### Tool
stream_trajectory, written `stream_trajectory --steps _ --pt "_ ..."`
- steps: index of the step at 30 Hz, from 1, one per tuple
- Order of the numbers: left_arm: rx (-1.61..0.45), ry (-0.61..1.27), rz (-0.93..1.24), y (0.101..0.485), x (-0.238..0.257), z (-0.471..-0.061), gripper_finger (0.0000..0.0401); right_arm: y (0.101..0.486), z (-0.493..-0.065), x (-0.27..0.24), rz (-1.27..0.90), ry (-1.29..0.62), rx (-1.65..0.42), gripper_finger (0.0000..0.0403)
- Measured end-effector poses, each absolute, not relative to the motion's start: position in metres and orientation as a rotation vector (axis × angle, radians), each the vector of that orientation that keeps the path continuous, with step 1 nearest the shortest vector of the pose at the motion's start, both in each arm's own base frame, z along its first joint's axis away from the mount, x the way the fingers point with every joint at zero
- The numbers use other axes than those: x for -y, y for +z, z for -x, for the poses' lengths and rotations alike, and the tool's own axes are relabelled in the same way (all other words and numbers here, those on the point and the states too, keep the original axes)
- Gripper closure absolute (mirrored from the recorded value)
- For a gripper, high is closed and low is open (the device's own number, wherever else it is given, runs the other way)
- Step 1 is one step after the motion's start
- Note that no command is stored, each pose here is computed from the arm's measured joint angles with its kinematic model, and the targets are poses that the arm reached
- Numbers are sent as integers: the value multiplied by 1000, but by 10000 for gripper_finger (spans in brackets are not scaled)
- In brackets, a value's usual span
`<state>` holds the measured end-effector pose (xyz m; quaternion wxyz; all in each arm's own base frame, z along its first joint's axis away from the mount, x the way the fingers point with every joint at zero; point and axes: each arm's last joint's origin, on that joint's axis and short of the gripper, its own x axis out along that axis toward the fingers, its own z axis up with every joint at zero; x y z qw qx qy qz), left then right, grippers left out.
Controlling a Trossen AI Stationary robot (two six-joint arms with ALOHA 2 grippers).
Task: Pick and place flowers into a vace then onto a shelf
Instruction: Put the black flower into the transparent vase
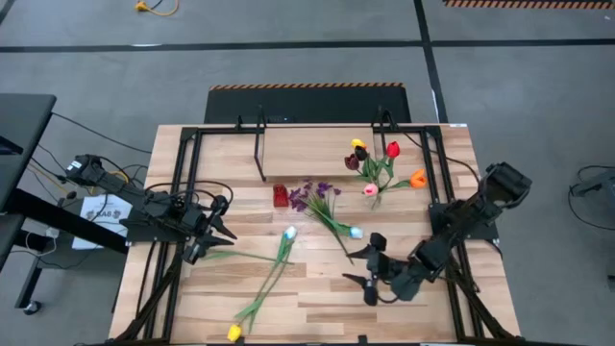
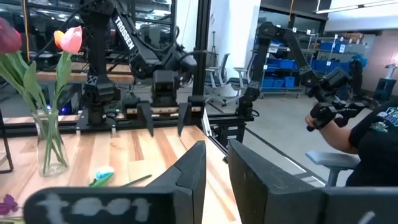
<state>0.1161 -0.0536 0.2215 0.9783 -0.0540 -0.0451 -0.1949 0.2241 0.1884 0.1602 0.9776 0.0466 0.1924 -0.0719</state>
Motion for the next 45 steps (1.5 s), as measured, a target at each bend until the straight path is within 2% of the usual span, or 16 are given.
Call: stream_trajectory --steps 5,13,22,34,40,45 --pt "103 -415 48 221 54 -116 345 142 -232 -186 -130 -193 -419 152" --pt "128 -408 -71 222 54 -116 345 125 -241 -193 -180 -163 -391 152" --pt "202 -435 -104 228 55 -115 345 98 -263 -214 -144 -154 -401 152" --pt "170 -492 -13 226 56 -114 345 97 -312 -245 50 -113 -366 152" --pt "169 -488 -39 226 56 -114 345 97 -325 -230 14 -101 -379 152" --pt "170 -488 -40 226 56 -114 345 101 -339 -216 -116 -32 -372 152"
